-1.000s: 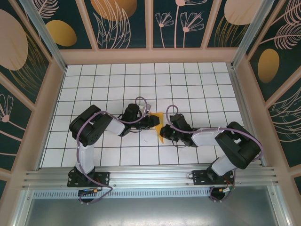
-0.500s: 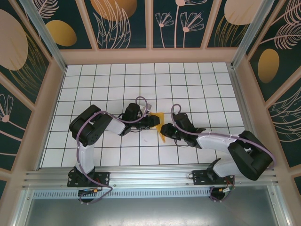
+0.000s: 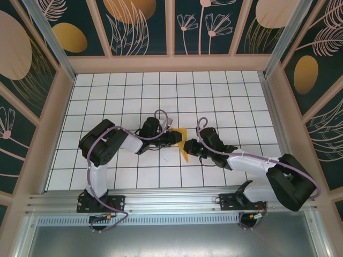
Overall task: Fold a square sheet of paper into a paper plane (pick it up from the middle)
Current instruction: Fold the wing for the fifth time at the center of the table.
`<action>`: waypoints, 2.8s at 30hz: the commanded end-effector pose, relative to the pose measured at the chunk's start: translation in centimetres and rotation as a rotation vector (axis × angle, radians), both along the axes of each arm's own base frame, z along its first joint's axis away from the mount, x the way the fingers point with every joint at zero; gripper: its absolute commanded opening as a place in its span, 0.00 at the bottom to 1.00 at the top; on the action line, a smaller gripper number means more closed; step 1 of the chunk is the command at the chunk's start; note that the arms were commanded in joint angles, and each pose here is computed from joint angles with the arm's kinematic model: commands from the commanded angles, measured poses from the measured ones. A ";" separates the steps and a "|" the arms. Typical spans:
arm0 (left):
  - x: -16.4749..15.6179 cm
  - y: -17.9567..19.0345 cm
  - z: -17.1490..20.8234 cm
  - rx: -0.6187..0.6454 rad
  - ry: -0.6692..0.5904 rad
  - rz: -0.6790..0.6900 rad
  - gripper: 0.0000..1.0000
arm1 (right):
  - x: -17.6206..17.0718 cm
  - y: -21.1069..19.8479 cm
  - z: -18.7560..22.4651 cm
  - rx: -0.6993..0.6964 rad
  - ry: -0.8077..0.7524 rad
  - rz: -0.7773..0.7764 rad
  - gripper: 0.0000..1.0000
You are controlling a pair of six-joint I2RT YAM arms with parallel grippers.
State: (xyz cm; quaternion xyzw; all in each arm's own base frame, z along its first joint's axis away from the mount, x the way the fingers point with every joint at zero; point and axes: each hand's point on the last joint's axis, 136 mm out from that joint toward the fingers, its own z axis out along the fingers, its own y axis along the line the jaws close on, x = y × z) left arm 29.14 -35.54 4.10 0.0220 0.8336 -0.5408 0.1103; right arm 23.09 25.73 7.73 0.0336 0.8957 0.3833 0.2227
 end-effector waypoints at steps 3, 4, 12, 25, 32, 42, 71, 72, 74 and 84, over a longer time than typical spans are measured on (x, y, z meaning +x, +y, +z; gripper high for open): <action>-0.1 0.5 -2.3 0.074 0.021 0.014 0.44 | -0.1 1.2 0.5 0.051 0.004 0.044 0.06; 0.0 0.6 -2.3 0.075 0.021 0.016 0.44 | -0.1 1.4 0.5 0.061 0.007 0.052 0.06; 0.1 0.5 -2.3 0.075 0.020 0.015 0.44 | 0.4 2.2 -1.2 0.031 0.066 0.065 0.04; 0.0 0.4 -2.4 0.079 0.022 0.007 0.43 | 0.8 0.7 -3.5 0.005 0.129 0.026 0.05; 0.1 0.4 -2.4 0.081 0.022 0.005 0.43 | 0.3 0.3 -4.8 0.003 0.164 0.022 0.05; -0.2 0.7 -3.0 0.105 0.036 0.008 0.43 | -0.8 -0.6 -7.0 -0.009 0.220 -0.003 0.05; -0.3 1.1 -3.6 0.143 0.041 0.005 0.43 | -1.2 0.1 -4.7 0.026 0.212 0.054 0.05; -0.4 1.1 -3.7 0.146 0.042 0.004 0.43 | -1.3 -0.1 -4.8 0.015 0.210 0.056 0.05; -0.3 1.1 -3.7 0.147 0.042 0.004 0.43 | -1.4 -0.6 -5.3 0.001 0.218 0.047 0.05; -0.2 1.1 -4.1 0.160 0.048 0.007 0.42 | -1.0 -1.4 -5.8 -0.013 0.223 0.030 0.06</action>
